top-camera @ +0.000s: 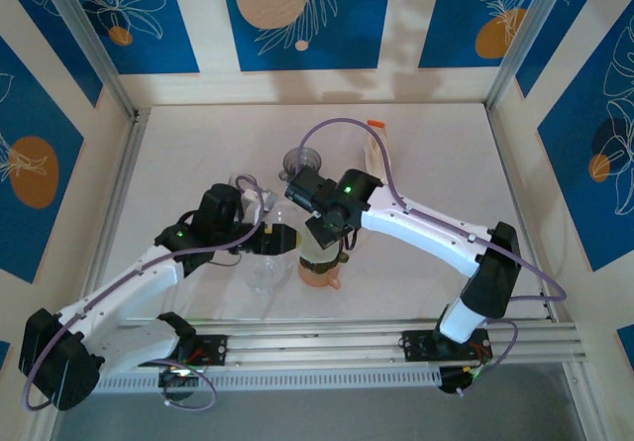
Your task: Place the coffee filter in the dripper
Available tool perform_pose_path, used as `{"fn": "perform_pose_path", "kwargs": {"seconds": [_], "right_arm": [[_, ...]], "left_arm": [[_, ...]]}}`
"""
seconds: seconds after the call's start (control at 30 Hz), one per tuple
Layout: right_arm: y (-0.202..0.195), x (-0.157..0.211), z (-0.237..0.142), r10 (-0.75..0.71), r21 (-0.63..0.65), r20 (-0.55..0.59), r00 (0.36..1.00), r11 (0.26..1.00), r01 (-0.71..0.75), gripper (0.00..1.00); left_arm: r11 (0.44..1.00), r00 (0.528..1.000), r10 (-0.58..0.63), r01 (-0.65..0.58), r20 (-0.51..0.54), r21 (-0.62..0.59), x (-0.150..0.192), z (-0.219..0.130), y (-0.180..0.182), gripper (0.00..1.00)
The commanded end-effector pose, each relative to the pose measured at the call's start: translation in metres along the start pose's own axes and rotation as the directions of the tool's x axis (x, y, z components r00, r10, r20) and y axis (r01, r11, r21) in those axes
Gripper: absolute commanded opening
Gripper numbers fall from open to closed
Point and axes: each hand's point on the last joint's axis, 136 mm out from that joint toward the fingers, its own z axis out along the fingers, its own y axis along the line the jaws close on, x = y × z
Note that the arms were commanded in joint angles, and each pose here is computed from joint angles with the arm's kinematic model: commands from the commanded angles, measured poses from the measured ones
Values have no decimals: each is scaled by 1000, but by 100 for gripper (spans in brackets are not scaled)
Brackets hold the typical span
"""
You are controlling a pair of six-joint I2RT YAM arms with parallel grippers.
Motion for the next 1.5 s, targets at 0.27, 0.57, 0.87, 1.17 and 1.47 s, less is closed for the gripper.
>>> {"fn": "perform_pose_path", "kwargs": {"seconds": [0.27,0.57,0.87,1.17,1.47], "right_arm": [[-3,-7,-13,42,11,59,997,999,-43,18],[-12,-2,-24,113,-43,100,989,993,-109,33],[-2,10,-8,109,-79,48,993,991,-105,11],[0,10,-7,119,-87,52,992,990,-114,13],[-5,6,-32,167,-156,85,982,976,-152,48]], "left_arm": [[998,999,-7,4,-37,-58,7,8,13,59],[997,999,-17,14,-39,-69,7,11,18,57],[997,999,-27,23,-47,-74,10,12,20,56],[996,998,-38,34,-48,-78,11,13,22,57],[997,999,-35,33,-32,-74,7,10,19,62]]}}
